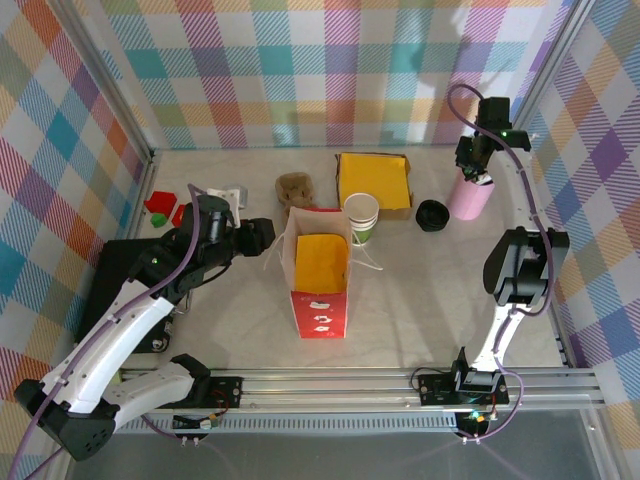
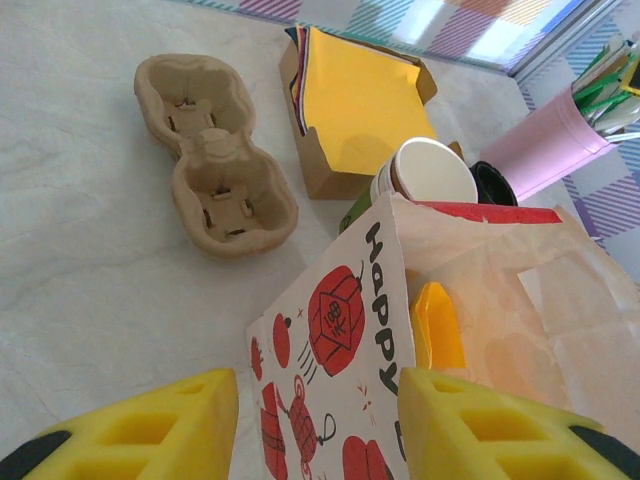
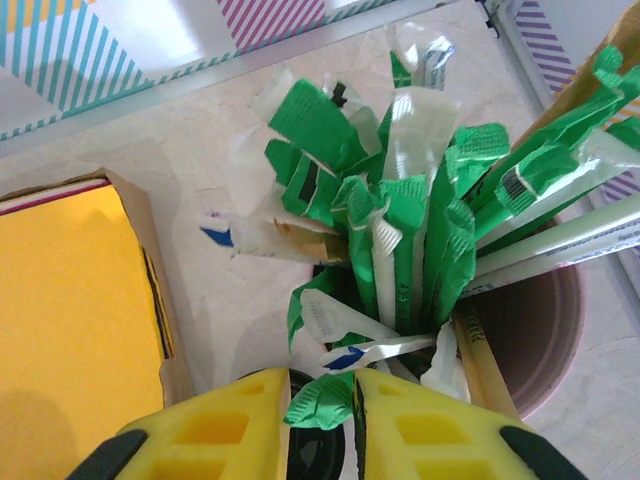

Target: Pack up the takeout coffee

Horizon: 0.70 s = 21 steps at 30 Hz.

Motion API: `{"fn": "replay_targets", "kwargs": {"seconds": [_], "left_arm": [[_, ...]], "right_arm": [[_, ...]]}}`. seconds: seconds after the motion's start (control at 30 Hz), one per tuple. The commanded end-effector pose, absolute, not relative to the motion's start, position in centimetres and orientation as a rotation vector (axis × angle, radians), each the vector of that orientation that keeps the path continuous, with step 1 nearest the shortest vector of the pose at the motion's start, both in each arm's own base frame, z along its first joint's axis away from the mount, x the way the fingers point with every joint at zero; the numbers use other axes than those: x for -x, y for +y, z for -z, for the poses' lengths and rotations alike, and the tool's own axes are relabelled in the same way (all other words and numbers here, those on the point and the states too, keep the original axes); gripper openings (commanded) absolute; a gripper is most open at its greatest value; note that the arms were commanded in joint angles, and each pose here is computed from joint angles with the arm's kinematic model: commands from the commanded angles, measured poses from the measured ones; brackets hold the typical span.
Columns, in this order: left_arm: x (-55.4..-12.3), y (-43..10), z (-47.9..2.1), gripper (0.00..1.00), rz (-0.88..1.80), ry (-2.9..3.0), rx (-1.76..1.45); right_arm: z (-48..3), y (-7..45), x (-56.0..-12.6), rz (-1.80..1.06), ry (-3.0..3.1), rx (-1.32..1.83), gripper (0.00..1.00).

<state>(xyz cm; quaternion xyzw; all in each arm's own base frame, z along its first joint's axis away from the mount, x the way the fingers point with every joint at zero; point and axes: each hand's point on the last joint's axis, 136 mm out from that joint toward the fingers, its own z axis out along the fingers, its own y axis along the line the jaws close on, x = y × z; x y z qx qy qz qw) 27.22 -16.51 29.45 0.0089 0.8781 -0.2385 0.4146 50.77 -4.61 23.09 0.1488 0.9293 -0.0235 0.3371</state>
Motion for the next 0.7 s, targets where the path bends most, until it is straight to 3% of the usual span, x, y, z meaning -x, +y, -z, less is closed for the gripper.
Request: {"fn": "replay_targets", "kwargs": {"seconds": [0.0, 0.13, 0.33, 0.67], "left_arm": [[-26.8, -16.3, -29.6, 0.46, 0.599, 2.190, -0.019], [-26.7, -16.2, -29.5, 0.46, 0.600, 2.192, -0.021], [-26.7, -16.1, -29.5, 0.46, 0.598, 2.190, -0.019], [-26.5, -16.0, -29.6, 0.47, 0.597, 2.184, -0.018]], "right_arm": [[-23.3, -5.5, -51.3, 0.113, 2.412, -0.390, 0.22], [-23.6, -5.6, -51.4, 0.122, 2.406, -0.384, 0.18], [-25.5, -5.3, -51.0, 0.103, 2.378, -0.365, 0.00], [-31.4, -4.5, -48.5, 0.051, 2.272, -0.325, 0.00]]}}
